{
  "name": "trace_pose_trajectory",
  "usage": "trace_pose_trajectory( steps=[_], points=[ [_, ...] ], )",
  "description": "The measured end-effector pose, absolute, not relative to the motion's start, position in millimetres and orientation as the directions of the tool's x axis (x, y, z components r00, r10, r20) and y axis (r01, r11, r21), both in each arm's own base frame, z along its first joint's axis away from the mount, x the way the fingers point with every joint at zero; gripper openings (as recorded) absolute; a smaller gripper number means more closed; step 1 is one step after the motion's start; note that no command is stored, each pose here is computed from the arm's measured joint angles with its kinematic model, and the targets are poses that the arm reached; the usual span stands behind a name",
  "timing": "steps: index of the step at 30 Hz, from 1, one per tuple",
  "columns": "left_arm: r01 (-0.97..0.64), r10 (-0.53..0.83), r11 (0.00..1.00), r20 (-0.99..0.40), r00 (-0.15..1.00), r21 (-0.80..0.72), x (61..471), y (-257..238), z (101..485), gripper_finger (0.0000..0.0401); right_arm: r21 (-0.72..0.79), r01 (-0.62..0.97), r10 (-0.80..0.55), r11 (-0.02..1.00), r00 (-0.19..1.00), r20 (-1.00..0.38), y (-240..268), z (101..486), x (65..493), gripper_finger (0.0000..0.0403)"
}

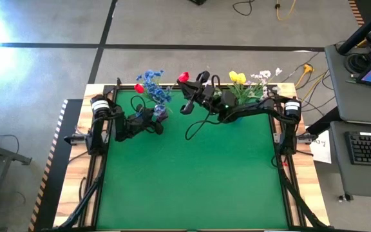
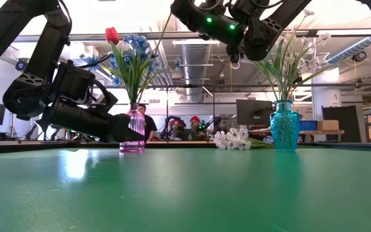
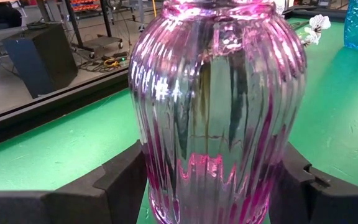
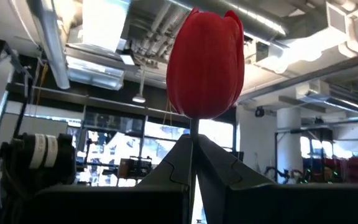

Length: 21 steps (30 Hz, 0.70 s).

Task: Sort flowers into vase by color
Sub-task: Put the red tulip into the purple vase

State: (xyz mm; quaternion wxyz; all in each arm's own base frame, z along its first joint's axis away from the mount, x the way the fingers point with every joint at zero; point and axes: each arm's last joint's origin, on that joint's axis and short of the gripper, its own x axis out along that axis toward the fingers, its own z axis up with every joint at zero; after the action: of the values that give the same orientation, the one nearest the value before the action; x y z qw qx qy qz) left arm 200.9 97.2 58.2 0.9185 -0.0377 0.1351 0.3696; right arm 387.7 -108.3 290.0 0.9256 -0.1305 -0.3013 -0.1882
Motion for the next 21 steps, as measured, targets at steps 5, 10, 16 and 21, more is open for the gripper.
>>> trace_pose_trajectory(
  steps=[5, 10, 16, 21],
  points=[
    [-0.689, 0.669, 0.724, -0.276, 0.69, 0.031, 201, 97, 58, 0.0245, -0.161, 0.419, -0.238, 0.893, 0.746, 0.621, -107, 296, 390, 0.0009],
    [-0.689, 0.669, 0.724, -0.276, 0.69, 0.031, 201, 97, 58, 0.0245, -0.162, 0.412, -0.23, 0.897, 0.745, 0.626, -107, 298, 390, 0.0009],
    [-0.689, 0.669, 0.724, -0.276, 0.69, 0.031, 201, 97, 58, 0.0245, -0.181, 0.424, -0.231, 0.887, 0.749, 0.621, -107, 296, 390, 0.0009],
    [-0.689, 0.669, 0.724, -0.276, 0.69, 0.031, 201, 97, 58, 0.0245, -0.181, 0.43, -0.227, 0.885, 0.736, 0.638, -108, 282, 395, 0.0009]
  ],
)
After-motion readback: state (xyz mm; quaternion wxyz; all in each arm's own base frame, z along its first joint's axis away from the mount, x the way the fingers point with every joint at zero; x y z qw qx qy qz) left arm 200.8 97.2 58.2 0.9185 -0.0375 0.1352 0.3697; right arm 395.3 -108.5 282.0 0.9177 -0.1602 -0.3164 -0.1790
